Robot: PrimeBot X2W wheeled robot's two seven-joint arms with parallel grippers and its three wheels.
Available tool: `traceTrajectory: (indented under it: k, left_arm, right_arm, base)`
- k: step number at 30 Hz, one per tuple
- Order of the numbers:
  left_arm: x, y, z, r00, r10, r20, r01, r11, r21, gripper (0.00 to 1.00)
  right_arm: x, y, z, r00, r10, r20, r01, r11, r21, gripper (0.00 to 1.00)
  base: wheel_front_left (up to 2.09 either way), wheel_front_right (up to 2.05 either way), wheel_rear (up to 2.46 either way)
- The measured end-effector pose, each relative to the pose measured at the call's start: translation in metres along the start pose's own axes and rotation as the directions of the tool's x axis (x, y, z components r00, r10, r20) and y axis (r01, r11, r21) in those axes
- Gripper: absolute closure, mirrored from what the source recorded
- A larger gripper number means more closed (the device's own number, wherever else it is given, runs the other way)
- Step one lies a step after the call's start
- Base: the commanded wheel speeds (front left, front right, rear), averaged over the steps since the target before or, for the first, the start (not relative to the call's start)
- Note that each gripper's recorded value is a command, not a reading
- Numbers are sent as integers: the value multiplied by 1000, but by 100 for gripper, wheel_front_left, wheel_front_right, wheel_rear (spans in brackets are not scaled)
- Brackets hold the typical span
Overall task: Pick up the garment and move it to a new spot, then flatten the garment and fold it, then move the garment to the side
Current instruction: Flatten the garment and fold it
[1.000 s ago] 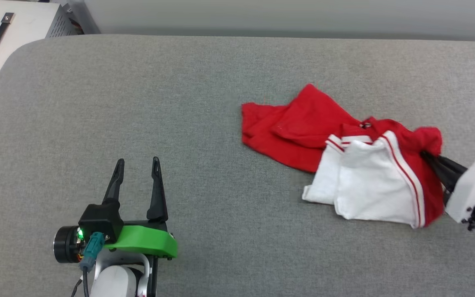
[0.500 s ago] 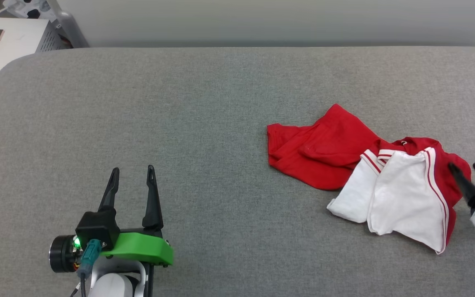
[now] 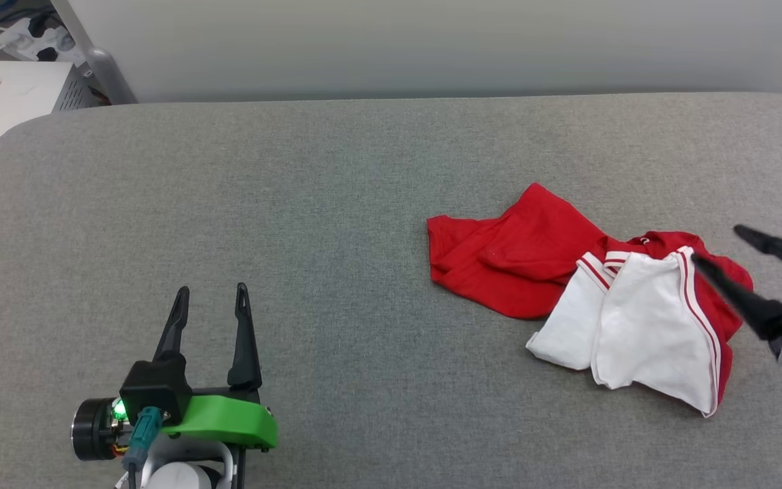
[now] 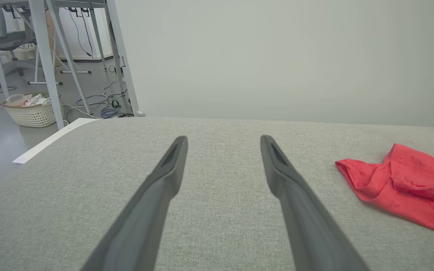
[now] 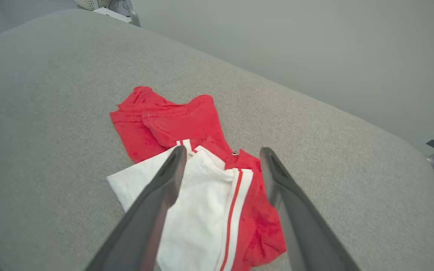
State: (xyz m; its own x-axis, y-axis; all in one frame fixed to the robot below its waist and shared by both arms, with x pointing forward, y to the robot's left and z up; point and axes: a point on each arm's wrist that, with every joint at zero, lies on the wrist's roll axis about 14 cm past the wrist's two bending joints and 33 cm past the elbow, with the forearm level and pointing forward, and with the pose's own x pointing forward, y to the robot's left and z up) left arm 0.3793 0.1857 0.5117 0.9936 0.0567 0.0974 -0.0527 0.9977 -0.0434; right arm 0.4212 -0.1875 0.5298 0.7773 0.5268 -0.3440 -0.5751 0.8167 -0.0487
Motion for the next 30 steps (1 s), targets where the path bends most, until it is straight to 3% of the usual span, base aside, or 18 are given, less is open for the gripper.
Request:
traceTrajectory:
  k: [4,10,16,26,29,30]
  left_arm:
    - [0,3,-1,1000,7,-3,-7,1000,2,0]
    - [0,6,-7,1000,13,-22,-13,1000,4,0]
    - [3,8,-15,999,25,-43,-25,1000,5,0]
    - [14,20,-33,994,62,-86,-60,998,19,0]
    - [16,23,-37,992,77,-98,-75,997,23,0]
    - [16,25,-38,992,81,-101,-78,997,24,0]
  right_arm:
    - [-1,30,-28,977,86,-194,-92,995,-23,0]
    - [-4,65,-64,888,181,-424,-212,977,-27,0]
    - [12,79,-94,828,217,-518,-254,967,-1,0]
    - [31,61,-167,711,181,-680,-237,971,10,0]
    - [38,63,-174,702,197,-685,-254,967,17,0]
    - [41,65,-175,704,207,-679,-261,965,23,24]
  base:
    - [0,0,0]
    - [0,0,0]
    - [0,0,0]
    - [0,0,0]
    - [0,0,0]
    - [0,0,0]
